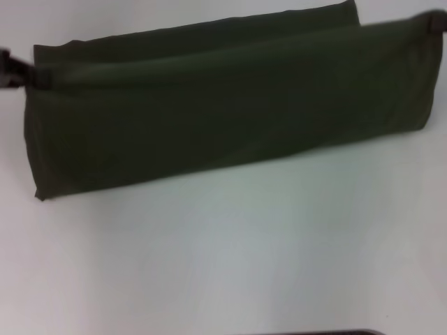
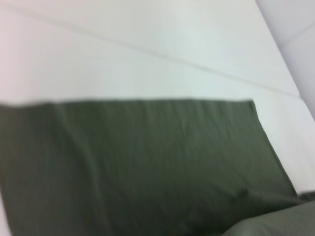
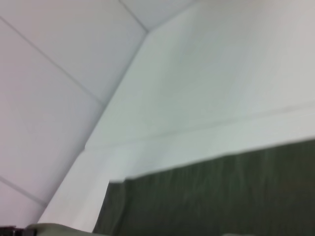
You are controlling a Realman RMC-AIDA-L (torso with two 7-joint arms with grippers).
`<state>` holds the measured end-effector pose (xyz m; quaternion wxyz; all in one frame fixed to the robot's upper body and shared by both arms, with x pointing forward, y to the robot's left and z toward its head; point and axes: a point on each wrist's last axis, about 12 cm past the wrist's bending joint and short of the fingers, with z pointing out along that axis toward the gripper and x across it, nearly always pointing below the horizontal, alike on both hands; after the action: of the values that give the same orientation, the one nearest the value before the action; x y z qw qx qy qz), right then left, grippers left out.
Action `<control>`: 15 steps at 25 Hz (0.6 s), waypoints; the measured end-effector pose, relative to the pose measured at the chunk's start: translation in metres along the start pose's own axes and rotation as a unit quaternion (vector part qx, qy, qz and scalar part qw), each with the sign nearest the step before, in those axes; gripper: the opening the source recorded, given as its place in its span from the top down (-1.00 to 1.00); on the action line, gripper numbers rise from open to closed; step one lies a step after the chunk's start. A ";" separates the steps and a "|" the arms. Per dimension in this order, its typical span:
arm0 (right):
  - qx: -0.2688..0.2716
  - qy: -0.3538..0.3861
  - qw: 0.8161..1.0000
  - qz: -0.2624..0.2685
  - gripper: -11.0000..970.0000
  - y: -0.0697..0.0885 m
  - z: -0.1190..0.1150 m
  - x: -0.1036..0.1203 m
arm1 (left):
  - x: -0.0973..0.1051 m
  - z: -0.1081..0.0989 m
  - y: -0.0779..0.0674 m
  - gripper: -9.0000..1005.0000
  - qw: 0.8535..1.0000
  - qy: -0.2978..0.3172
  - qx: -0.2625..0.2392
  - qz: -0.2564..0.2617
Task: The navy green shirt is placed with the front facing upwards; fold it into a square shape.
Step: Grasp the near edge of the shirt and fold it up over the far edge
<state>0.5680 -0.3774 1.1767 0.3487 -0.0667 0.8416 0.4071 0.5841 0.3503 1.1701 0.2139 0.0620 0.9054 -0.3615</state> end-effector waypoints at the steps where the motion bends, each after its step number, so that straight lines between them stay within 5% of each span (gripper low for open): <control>1: 0.000 0.000 1.000 0.000 0.82 0.000 0.000 0.000 | -0.004 0.003 -0.001 0.73 1.000 -0.009 -0.004 0.003; 7: 0.017 -0.051 0.998 -0.016 0.81 0.001 0.023 -0.012 | -0.028 0.026 -0.010 0.73 0.997 -0.060 -0.036 0.024; 15: 0.058 -0.079 0.995 -0.018 0.80 -0.009 0.071 -0.008 | -0.035 0.069 -0.009 0.71 0.988 -0.110 -0.095 0.045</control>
<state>0.6153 -0.3324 1.1457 0.4247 -0.0291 0.8323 0.3550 0.6364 0.2986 1.1462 0.3334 0.0414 0.9026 -0.2690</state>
